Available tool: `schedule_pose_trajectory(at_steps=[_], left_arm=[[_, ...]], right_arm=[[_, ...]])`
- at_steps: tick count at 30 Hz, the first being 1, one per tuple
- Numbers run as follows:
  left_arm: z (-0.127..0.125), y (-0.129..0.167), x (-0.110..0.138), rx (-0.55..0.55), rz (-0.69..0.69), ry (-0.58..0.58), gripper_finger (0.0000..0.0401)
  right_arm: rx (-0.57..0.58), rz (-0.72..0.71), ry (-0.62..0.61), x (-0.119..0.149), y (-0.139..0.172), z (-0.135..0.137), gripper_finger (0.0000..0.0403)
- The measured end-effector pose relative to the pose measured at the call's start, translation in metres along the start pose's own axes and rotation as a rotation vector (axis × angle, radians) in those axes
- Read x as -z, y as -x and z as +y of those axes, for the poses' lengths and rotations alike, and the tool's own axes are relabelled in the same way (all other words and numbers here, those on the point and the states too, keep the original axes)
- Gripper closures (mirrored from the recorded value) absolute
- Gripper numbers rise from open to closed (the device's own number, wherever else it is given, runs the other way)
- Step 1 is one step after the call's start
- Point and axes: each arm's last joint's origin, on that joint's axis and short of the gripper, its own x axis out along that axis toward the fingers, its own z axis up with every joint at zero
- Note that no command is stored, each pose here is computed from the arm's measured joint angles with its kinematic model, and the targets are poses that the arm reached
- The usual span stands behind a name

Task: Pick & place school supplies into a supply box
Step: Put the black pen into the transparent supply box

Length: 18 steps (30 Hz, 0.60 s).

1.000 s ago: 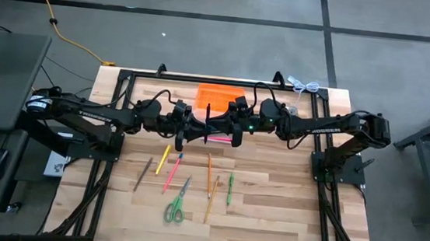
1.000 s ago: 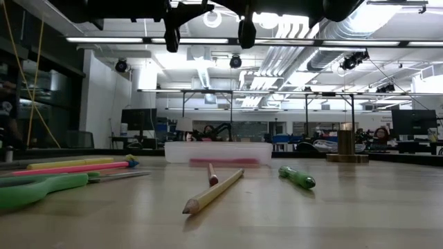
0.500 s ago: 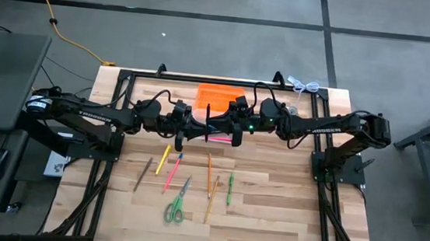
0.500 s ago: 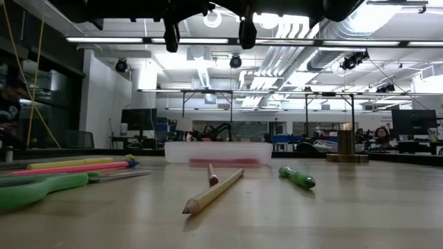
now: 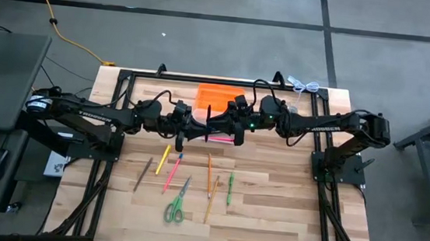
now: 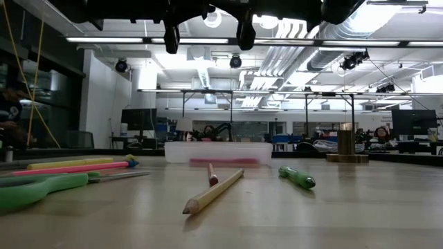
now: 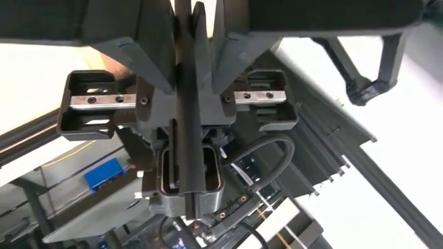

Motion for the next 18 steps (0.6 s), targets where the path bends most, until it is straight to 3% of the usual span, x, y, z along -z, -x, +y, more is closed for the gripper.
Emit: schedule_pose_trajectory(at_steps=[18], left_arm=[[-0.006, 0.019, -0.010, -0.050, 0.027, -0.036, 0.0364]], right_arm=[[-0.049, 0.140, -0.036, -0.015, 0.016, -0.032, 0.0304]])
